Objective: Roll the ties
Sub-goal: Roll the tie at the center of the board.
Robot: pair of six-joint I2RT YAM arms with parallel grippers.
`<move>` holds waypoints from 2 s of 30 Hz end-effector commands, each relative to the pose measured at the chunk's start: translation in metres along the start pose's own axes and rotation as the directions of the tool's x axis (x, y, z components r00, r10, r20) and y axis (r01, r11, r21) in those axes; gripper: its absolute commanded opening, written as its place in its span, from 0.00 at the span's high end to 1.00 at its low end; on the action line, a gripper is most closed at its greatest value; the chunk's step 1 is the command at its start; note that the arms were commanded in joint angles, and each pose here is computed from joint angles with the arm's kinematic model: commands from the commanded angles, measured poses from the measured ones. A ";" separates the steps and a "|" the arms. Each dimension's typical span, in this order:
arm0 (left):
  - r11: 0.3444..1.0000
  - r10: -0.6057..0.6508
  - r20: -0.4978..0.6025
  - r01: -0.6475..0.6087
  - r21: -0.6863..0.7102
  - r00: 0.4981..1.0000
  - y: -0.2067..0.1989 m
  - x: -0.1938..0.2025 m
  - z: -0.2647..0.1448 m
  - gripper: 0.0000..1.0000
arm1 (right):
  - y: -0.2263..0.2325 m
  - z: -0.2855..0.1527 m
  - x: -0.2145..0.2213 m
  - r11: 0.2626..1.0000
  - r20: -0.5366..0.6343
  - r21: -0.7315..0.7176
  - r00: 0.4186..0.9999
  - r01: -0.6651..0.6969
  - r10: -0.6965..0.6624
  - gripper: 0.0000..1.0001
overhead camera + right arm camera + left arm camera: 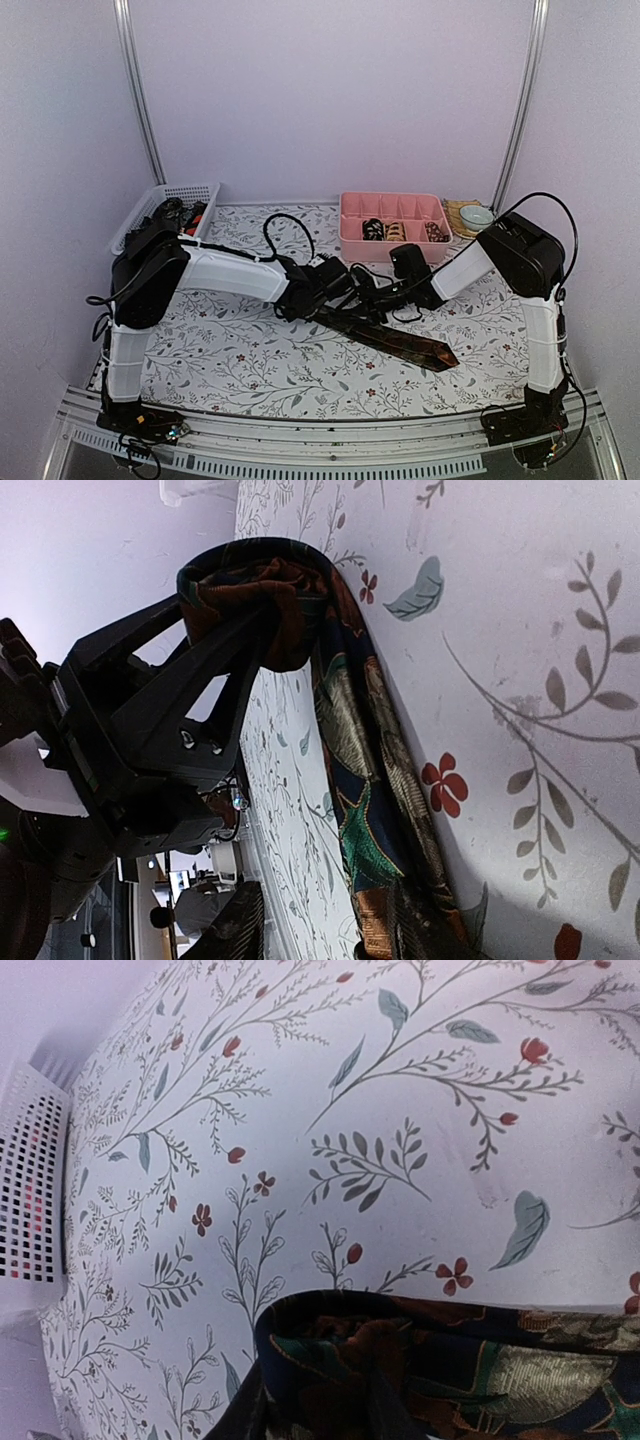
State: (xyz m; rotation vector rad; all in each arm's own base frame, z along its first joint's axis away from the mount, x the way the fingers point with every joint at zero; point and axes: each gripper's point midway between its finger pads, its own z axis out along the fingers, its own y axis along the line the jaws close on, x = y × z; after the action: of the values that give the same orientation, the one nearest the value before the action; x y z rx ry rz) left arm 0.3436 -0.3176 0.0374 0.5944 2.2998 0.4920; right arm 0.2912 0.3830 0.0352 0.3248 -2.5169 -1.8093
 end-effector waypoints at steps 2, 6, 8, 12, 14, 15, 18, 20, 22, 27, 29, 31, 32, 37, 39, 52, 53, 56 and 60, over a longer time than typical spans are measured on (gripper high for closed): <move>0.993 0.096 -0.074 -0.090 0.083 0.993 -0.030 0.031 0.010 0.76 | 0.000 -0.008 0.006 0.997 -0.001 0.007 0.997 -0.078 0.078 0.58; 0.988 0.119 -0.069 -0.111 0.103 0.991 -0.038 0.033 0.007 0.76 | -0.004 -0.007 0.006 0.996 -0.001 0.010 0.996 -0.091 0.091 0.58; 0.986 0.130 -0.070 -0.121 0.112 0.989 -0.041 0.035 0.006 0.76 | -0.007 -0.007 0.005 0.995 -0.001 0.010 0.995 -0.097 0.097 0.58; 0.980 0.146 -0.066 -0.135 0.147 0.987 -0.050 0.038 0.003 0.76 | -0.012 -0.007 0.005 0.993 0.003 0.004 0.993 -0.117 0.117 0.58; 0.975 0.149 -0.065 -0.136 0.176 0.987 -0.056 0.040 0.001 0.75 | -0.014 -0.008 0.003 0.992 0.007 -0.003 0.992 -0.123 0.123 0.58; 0.974 0.149 -0.065 -0.135 0.184 0.987 -0.058 0.040 0.001 0.75 | -0.014 -0.008 0.003 0.992 0.007 -0.007 0.992 -0.126 0.126 0.59; 0.966 0.161 -0.069 -0.143 0.215 0.984 -0.066 0.043 0.002 0.75 | -0.015 -0.009 0.002 0.990 0.010 -0.014 0.990 -0.140 0.140 0.59; 0.962 0.174 -0.072 -0.154 0.226 0.982 -0.070 0.046 0.002 0.75 | -0.014 -0.010 0.001 0.990 0.012 -0.017 0.990 -0.142 0.143 0.59; 0.960 0.186 -0.079 -0.164 0.228 0.979 -0.071 0.049 0.002 0.74 | -0.014 -0.010 0.000 0.990 0.014 -0.017 0.990 -0.143 0.143 0.59; 0.955 0.205 -0.088 -0.179 0.237 0.975 -0.072 0.056 0.001 0.69 | -0.013 -0.011 -0.003 0.989 0.019 -0.020 0.989 -0.144 0.145 0.59; 0.950 0.209 -0.084 -0.182 0.255 0.974 -0.073 0.057 -0.001 0.67 | -0.012 -0.011 -0.004 0.989 0.020 -0.021 0.989 -0.144 0.145 0.59; 0.944 0.208 -0.079 -0.179 0.277 0.975 -0.075 0.057 -0.003 0.65 | -0.012 -0.011 -0.006 0.989 0.023 -0.020 0.989 -0.145 0.146 0.59; 0.941 0.210 -0.075 -0.181 0.285 0.975 -0.076 0.057 -0.003 0.64 | -0.011 -0.011 -0.006 0.989 0.024 -0.020 0.989 -0.144 0.144 0.59; 0.927 0.219 -0.059 -0.189 0.325 0.974 -0.080 0.054 -0.009 0.58 | -0.010 -0.013 -0.010 0.989 0.033 -0.017 0.989 -0.146 0.147 0.59; 0.915 0.228 -0.050 -0.196 0.351 0.972 -0.083 0.054 -0.012 0.57 | -0.011 -0.013 -0.011 0.989 0.036 -0.015 0.988 -0.147 0.148 0.59; 0.897 0.225 0.001 -0.208 0.391 0.974 -0.081 0.036 -0.022 0.41 | -0.008 -0.015 -0.021 0.991 0.064 0.017 0.989 -0.136 0.135 0.60; 0.898 0.223 0.004 -0.207 0.388 0.975 -0.080 0.034 -0.023 0.39 | -0.007 -0.015 -0.022 0.991 0.065 0.018 0.989 -0.130 0.129 0.60; 0.899 0.220 0.010 -0.207 0.385 0.975 -0.077 0.030 -0.024 0.33 | -0.005 -0.015 -0.024 0.992 0.068 0.021 0.990 -0.124 0.122 0.60; 0.900 0.205 0.025 -0.198 0.389 0.978 -0.073 0.022 -0.029 0.30 | -0.005 -0.016 -0.026 0.992 0.074 0.028 0.990 -0.122 0.119 0.60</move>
State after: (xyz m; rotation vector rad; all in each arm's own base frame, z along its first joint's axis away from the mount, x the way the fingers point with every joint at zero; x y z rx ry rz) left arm 0.3110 -0.3744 0.0251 0.9265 2.3102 0.1560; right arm 0.3116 0.3726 0.0356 0.1031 -2.5185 -1.7696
